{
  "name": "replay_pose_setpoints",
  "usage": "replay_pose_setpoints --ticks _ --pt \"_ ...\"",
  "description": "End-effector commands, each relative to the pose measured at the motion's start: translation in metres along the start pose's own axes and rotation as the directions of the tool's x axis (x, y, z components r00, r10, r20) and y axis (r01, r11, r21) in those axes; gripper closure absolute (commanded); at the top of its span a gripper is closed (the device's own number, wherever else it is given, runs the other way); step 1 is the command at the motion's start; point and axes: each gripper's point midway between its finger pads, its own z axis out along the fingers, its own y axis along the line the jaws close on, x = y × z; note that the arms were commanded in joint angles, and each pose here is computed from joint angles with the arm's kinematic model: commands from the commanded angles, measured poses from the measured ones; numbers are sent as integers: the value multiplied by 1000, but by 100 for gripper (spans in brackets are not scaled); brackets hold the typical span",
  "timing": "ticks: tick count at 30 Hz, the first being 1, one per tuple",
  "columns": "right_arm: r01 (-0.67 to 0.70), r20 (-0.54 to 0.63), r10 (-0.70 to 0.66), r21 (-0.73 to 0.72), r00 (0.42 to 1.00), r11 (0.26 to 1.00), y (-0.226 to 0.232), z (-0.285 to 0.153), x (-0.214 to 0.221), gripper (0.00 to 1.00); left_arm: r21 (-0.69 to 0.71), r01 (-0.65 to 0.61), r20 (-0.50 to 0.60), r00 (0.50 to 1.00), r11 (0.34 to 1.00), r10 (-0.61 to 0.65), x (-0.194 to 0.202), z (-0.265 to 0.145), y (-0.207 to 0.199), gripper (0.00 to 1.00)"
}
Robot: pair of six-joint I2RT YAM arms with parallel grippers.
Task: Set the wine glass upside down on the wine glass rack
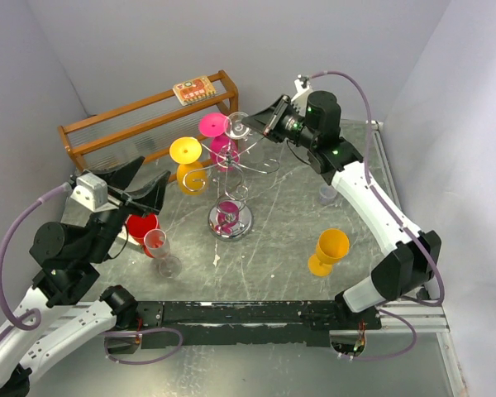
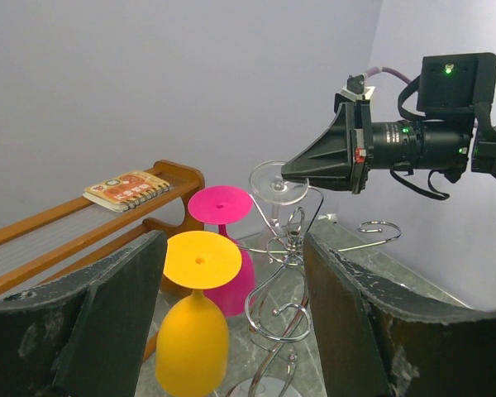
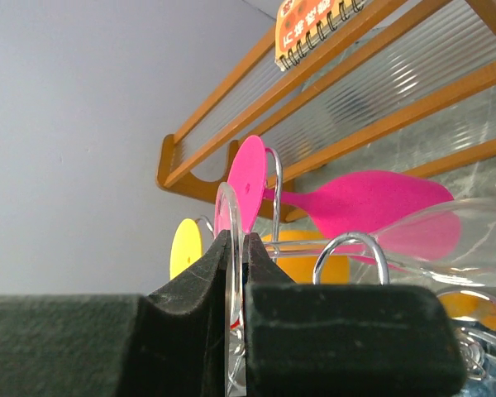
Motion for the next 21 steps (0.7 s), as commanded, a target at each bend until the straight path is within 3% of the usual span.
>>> replay_pose_setpoints --ticks 1,21 --pt "40 24 -39 -40 999 998 25 -22 -7 100 -17 6 2 1000 1000 -6 0 2 2 23" --pt "41 150 -53 87 987 995 15 -47 -25 100 -19 0 -17 1000 1000 -1 7 6 2 23"
